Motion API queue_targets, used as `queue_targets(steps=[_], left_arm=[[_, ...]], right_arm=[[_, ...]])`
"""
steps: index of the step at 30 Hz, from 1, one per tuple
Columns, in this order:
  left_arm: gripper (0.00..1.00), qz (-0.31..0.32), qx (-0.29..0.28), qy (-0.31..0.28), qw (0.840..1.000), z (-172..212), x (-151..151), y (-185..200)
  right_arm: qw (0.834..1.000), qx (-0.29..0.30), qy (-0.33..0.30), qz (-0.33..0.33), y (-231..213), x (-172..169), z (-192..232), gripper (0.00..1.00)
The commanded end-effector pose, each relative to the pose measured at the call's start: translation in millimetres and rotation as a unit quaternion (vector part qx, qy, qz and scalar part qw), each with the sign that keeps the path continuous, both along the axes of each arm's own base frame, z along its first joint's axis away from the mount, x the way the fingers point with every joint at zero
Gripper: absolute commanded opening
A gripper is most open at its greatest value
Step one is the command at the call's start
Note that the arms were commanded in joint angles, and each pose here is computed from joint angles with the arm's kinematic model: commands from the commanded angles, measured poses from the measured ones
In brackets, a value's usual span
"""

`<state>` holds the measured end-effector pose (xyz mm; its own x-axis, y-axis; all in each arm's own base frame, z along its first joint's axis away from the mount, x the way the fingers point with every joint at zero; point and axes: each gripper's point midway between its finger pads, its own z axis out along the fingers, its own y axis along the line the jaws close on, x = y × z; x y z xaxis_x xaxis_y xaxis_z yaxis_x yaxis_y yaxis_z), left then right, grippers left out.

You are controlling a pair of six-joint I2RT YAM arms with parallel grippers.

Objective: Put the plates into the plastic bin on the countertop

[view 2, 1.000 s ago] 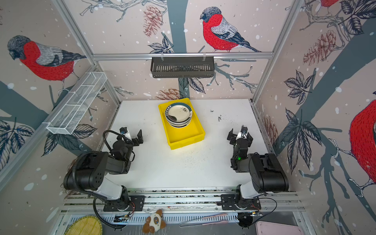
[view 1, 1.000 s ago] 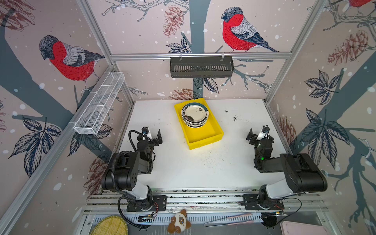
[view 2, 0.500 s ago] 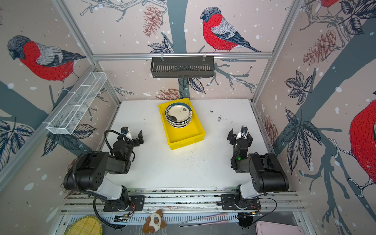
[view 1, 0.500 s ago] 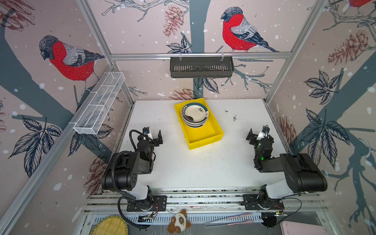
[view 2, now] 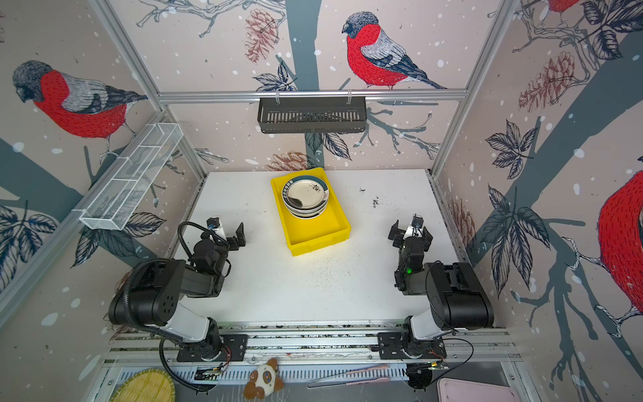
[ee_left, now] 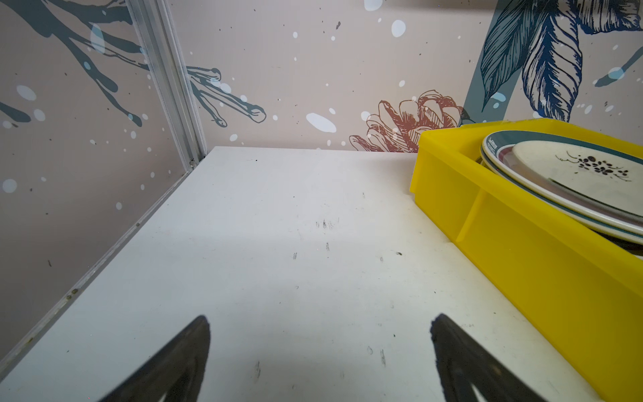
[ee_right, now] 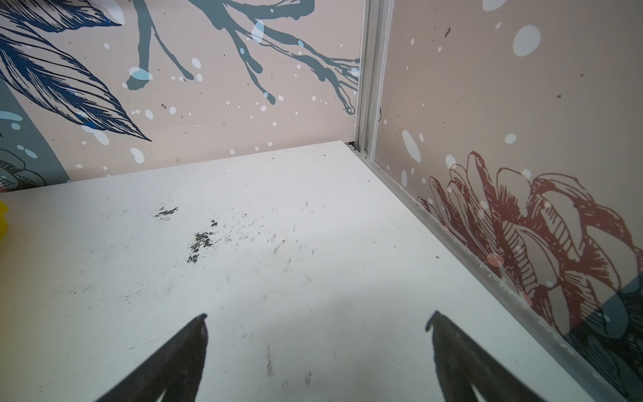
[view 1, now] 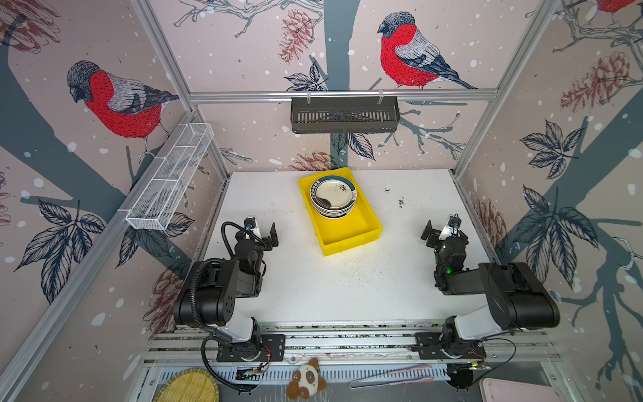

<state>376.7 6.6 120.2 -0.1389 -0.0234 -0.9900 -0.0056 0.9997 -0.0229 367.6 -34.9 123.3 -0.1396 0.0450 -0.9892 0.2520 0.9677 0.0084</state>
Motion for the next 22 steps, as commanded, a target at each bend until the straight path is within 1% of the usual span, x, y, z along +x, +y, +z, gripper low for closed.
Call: queue_targets(steps=[1,22], left_arm=[[0.98,-0.008,0.006,-0.017,1.0,9.1,1.8,-2.5],[0.98,-0.008,0.006,-0.016,1.0,8.7,1.9,-2.7]], right_arm=[[1.0,0.004,-0.008,0.003,0.9,0.5,3.6,1.0],[1.0,0.004,-0.008,0.003,1.2,0.3,3.4,0.99]])
